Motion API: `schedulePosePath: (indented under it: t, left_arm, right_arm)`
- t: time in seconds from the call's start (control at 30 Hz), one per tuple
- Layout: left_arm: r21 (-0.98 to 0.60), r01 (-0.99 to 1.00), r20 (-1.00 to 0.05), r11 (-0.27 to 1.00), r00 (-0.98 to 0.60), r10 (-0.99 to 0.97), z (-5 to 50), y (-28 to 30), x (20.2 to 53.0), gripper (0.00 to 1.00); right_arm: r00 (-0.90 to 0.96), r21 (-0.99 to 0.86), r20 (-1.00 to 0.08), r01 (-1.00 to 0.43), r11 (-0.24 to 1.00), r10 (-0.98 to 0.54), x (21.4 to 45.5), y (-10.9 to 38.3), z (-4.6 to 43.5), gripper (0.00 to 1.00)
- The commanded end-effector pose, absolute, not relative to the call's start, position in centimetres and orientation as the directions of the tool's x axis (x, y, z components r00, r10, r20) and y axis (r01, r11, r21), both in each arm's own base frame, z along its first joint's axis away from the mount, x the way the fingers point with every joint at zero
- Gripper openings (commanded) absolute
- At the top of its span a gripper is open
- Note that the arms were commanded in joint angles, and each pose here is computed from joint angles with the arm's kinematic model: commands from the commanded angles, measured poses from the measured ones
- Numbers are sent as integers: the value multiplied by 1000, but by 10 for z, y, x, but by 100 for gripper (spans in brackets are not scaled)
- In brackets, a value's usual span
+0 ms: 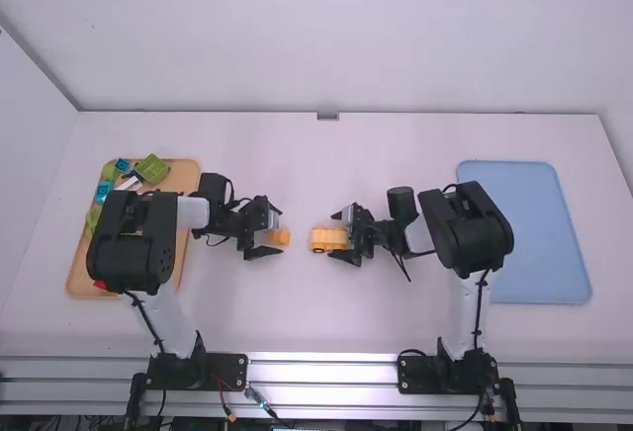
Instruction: Assemble lego blocks to make yellow taxi
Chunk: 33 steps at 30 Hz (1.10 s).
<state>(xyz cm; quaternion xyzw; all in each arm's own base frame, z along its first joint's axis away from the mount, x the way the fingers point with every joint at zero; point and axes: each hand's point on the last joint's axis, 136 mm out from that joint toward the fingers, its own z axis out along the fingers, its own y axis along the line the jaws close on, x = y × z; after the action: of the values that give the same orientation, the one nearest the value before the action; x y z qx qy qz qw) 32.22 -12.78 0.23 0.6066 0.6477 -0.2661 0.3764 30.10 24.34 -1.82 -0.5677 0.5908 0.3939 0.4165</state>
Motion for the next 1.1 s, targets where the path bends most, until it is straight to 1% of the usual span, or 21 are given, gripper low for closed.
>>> schedulePosePath:
  t: [0.0, 0.1, 0.2, 0.27, 0.33, 0.37, 0.4, 0.43, 0.5, 0.6, 0.63, 0.73, 0.8, 0.87, 0.97, 1.03, 1.07]
  left_arm:
    - [95, 986, -818, 137, -1, 575, 4, -127, 327, 99]
    - [100, 985, -819, 142, 1, 574, 6, -125, 330, 99]
    - [91, 984, -824, 156, -13, 566, 8, -121, 331, 99]
    - [81, 984, -824, 161, -24, 565, 7, -119, 330, 99]
    - [70, 983, -820, 168, -39, 571, 4, -117, 327, 99]
    - [70, 983, -820, 168, -39, 571, 4, -117, 327, 99]
    - [69, 984, -820, 166, -39, 571, 3, -117, 326, 99]
    - [79, 985, -820, 155, -24, 572, 3, -117, 324, 99]
    - [102, 987, -816, 126, 11, 578, 0, -119, 319, 99]
    - [104, 988, -813, 115, 18, 582, -1, -123, 318, 99]
    - [104, 988, -813, 115, 18, 583, -1, -123, 318, 99]
    - [108, 986, -811, 124, 15, 585, 1, -122, 322, 99]
    - [105, 986, -814, 127, 12, 580, 2, -122, 323, 99]
    - [106, 987, -811, 120, 16, 585, 1, -124, 322, 99]
    - [105, 987, -800, 122, 11, 600, -2, -122, 322, 100]
    - [107, 987, -800, 122, 13, 600, -2, -122, 322, 94]
    - [106, 987, -800, 122, 12, 600, -2, -122, 322, 94]
  right_arm:
    - [-44, 25, -928, -998, 54, -370, 301, 249, -30, 99]
    - [-29, 9, -923, -999, 53, -384, 297, 255, -33, 99]
    - [-40, -5, -914, -994, 109, -404, 303, 254, -36, 100]
    - [-36, -11, -917, -993, 114, -397, 301, 250, -36, 96]
    - [-37, -9, -920, -993, 117, -391, 299, 247, -36, 89]
    - [-37, -9, -920, -993, 117, -391, 299, 247, -36, 89]
    - [-40, -7, -919, -993, 117, -392, 298, 247, -36, 86]
    - [-40, -6, -919, -993, 116, -392, 298, 247, -36, 86]
    - [-40, -5, -919, -993, 114, -393, 297, 248, -37, 80]
    - [-39, -7, -919, -993, 114, -392, 298, 248, -36, 67]
    - [-38, -7, -919, -993, 114, -392, 298, 248, -36, 67]
    - [-40, -6, -919, -993, 116, -392, 298, 247, -36, 61]
    - [-40, -6, -919, -993, 116, -392, 298, 247, -36, 61]
    - [-40, -3, -921, -994, 109, -387, 296, 248, -35, 65]
    - [-37, 7, -930, -996, 84, -365, 292, 250, -31, 65]
    - [-37, 8, -931, -997, 81, -363, 292, 250, -31, 66]
    - [-36, 7, -931, -997, 81, -363, 292, 250, -31, 66]
